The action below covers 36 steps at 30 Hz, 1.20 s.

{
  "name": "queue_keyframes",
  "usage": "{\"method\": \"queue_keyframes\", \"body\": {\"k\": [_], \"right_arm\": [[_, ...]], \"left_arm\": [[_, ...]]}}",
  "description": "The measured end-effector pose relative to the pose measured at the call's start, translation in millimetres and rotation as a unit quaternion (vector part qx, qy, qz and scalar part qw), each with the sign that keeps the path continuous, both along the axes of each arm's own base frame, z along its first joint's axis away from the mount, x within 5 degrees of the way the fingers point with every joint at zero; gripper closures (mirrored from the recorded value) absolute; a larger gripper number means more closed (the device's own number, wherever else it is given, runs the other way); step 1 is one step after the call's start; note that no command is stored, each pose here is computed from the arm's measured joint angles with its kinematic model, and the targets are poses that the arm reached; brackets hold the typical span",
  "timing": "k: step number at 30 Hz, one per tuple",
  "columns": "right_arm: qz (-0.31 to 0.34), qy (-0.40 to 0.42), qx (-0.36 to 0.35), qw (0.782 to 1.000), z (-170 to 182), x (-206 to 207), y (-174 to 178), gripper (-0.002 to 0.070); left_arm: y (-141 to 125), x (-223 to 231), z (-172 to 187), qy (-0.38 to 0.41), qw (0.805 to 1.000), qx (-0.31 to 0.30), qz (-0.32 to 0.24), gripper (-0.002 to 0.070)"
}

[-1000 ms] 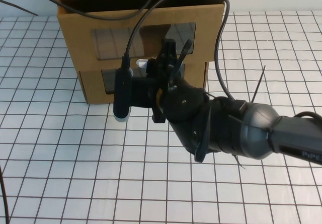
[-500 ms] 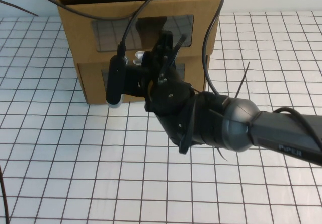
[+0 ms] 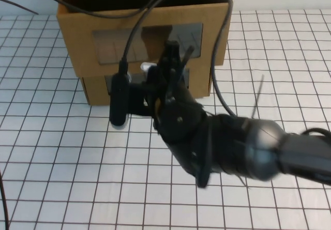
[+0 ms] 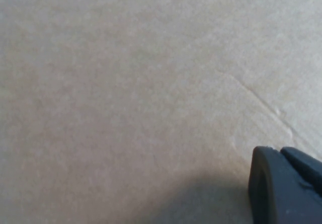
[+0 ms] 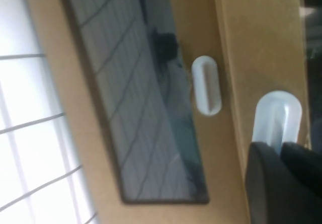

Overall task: Open the shoe box
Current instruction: 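Pull the top drawer of the cardboard box fully open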

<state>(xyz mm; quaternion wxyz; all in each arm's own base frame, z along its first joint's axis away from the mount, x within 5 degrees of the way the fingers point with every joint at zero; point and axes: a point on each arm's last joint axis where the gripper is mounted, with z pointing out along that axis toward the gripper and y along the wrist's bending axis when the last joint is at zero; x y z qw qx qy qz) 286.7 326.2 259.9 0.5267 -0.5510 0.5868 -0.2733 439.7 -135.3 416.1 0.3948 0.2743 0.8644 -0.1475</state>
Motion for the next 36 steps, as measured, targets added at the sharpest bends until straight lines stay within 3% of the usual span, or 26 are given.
{"method": "queue_keyframes", "body": {"k": [12,17,26,29,33,36], "right_arm": [[0.037,0.038,0.03,0.998,-1.5,-99.2,-34.0,0.0669],[0.042,0.056,0.068,0.995,-3.1,-116.1,-32.7,0.0654],[-0.02,0.144,0.146,0.979,2.5,-152.7,-37.5,0.0424],[-0.032,0.138,0.155,0.978,13.7,-172.2,-42.6,0.0446],[-0.073,0.104,0.179,0.976,37.8,-181.2,-59.9,0.0562],[-0.117,0.098,0.227,0.962,66.0,-175.1,-77.0,0.0652]], "left_arm": [[-0.3,-0.1,0.1,0.002,1.0,-0.004,0.001,0.0677],[-0.3,-0.1,0.1,0.002,1.0,-0.004,0.001,0.0677],[0.8,-8.8,14.7,-0.009,1.0,-0.008,-0.005,0.0677],[3.1,-21.4,34.0,-0.03,0.999,-0.016,-0.008,0.0677],[5.1,-41.7,60.2,-0.057,0.998,-0.037,-0.017,0.0677],[5.1,-56.1,76.0,-0.07,0.995,-0.058,-0.029,0.0677]]}}
